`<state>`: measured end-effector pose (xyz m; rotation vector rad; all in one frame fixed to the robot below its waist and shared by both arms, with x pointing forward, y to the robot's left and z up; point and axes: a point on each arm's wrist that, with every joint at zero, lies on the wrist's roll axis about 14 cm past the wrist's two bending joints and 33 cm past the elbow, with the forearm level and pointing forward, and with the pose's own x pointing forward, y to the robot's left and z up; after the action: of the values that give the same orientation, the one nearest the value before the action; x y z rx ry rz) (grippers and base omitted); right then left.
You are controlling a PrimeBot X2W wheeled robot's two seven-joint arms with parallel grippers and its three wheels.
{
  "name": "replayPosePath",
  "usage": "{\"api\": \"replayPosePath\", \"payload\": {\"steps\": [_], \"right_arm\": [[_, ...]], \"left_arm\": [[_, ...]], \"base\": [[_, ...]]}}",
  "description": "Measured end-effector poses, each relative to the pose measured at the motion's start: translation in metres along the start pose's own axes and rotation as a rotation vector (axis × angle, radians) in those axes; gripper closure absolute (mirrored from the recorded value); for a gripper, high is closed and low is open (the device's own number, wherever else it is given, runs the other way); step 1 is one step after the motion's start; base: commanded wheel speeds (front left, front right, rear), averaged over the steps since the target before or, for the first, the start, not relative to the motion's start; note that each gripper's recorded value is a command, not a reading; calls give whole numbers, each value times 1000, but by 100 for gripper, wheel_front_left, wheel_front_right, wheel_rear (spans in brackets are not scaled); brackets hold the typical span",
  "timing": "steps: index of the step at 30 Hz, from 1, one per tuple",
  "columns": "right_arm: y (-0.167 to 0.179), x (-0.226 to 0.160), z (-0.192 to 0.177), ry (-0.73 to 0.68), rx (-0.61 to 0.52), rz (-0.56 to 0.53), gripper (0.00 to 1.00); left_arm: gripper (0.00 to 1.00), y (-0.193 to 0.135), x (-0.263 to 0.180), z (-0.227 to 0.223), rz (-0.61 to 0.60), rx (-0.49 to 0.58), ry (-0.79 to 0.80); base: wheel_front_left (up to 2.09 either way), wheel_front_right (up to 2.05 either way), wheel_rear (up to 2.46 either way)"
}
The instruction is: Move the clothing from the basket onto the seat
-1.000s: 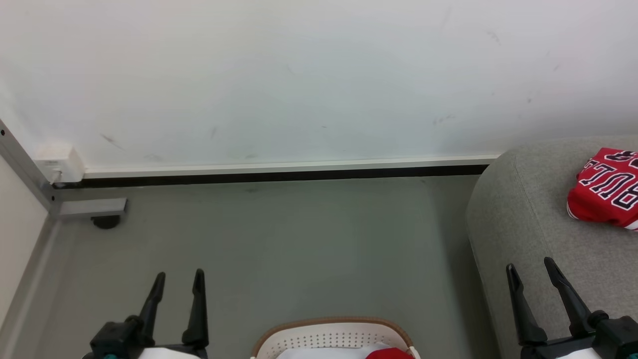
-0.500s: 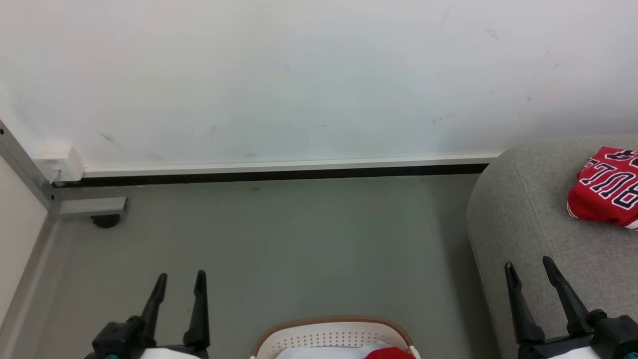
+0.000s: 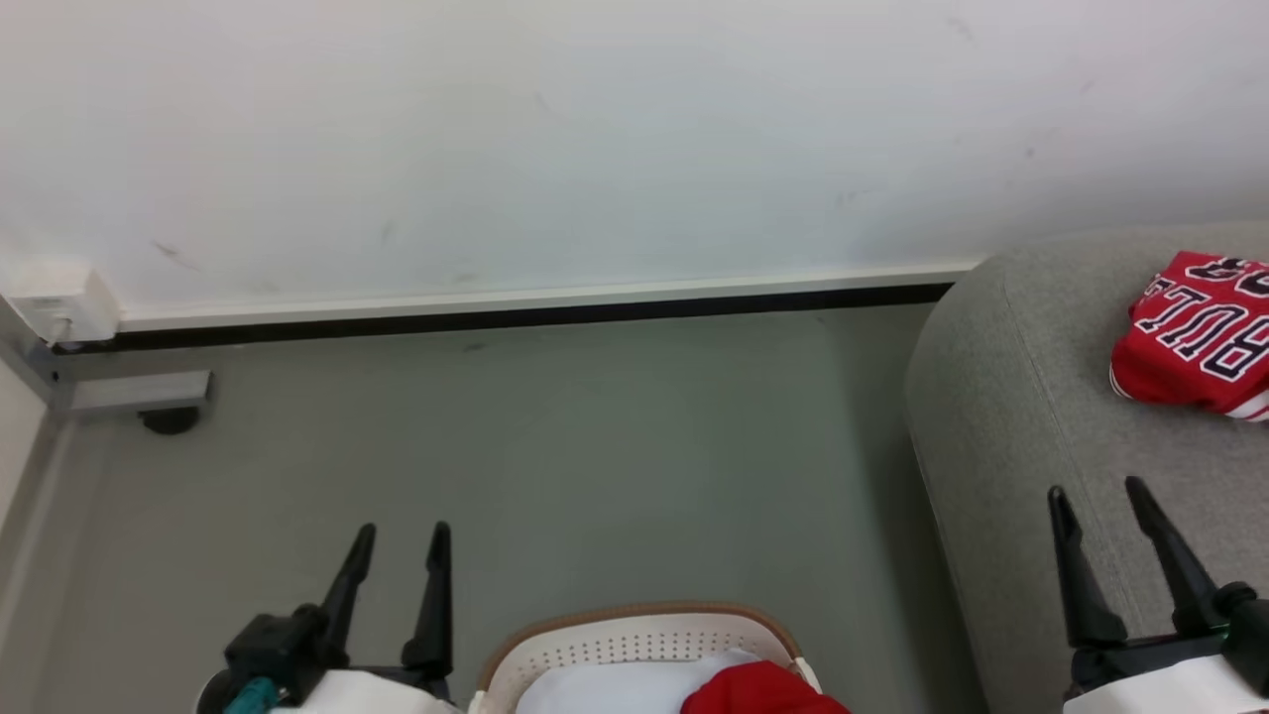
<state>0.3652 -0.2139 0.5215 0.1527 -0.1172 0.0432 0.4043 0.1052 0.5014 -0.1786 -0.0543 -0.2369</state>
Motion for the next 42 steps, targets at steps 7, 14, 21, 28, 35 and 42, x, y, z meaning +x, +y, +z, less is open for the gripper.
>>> {"api": "replayPosePath", "payload": {"steps": [7,14,21,28,35,42], "right_arm": [[-33,4,-2,16,-32,-76,0],[-61,11,-5,34,-52,-147,0],[-88,17,-6,42,-88,-215,0],[-101,29,-8,46,-108,-247,0],[-106,50,-5,27,-143,-245,0],[-109,69,-12,16,-156,-255,0]], "left_arm": [[0,-32,21,-40,-114,-29,113],[0,-65,40,-93,-238,-35,268],[0,-90,43,-150,-344,-28,445],[0,-119,31,-202,-449,-56,631],[0,-129,8,-255,-523,-52,866],[0,-133,-7,-301,-564,-73,1069]], "base": [[0,0,0],[0,0,0],[0,0,0],[0,0,0],[0,0,0],[0,0,0]]}}
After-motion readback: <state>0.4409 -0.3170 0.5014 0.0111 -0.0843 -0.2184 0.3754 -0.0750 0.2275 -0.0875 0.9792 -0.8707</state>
